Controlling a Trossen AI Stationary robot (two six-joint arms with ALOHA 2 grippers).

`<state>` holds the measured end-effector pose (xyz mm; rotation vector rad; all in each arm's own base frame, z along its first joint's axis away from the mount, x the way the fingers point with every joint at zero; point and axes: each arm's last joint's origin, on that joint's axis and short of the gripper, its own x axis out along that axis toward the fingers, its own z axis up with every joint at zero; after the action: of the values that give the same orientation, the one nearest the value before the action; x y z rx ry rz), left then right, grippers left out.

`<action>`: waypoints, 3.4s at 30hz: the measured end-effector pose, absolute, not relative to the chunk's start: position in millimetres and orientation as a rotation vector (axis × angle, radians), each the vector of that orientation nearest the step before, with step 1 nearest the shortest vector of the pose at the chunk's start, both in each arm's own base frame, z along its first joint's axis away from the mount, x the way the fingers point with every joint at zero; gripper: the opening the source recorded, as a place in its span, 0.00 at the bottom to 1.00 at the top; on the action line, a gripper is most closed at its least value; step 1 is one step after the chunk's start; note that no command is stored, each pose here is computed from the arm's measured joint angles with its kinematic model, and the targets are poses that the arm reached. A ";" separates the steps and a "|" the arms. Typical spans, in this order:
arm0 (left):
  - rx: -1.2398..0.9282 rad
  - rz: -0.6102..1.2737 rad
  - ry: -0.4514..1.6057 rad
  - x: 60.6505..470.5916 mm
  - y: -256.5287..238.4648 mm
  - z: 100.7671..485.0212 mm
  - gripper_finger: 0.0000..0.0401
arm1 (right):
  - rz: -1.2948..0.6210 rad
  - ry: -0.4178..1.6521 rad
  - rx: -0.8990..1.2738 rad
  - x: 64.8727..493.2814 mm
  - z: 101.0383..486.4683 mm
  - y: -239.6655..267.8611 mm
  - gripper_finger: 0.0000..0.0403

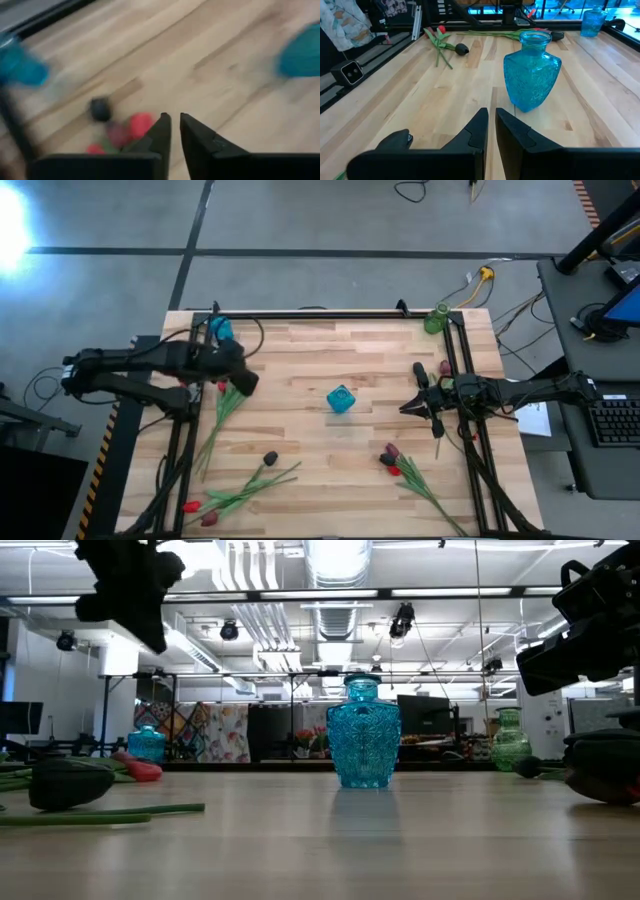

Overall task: Sort flowers into vase by color
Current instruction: Put the black flower into the right blue vase

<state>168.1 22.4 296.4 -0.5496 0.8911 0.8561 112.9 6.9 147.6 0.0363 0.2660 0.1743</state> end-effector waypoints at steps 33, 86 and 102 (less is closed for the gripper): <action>-1.084 1.113 1.358 172.7 184.8 172.1 0.52 | 0.174 0.266 0.036 112.9 147.7 6.9 0.07; -0.860 0.789 0.796 235.2 167.4 219.4 0.13 | 0.174 0.266 0.036 112.9 147.9 6.9 0.07; -0.698 0.788 0.585 219.5 66.4 291.2 0.25 | 0.174 0.266 0.036 112.9 147.9 6.9 0.07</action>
<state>219.5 66.4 291.2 -0.6983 0.5850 0.7883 112.9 6.9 147.9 0.0362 0.2662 0.1743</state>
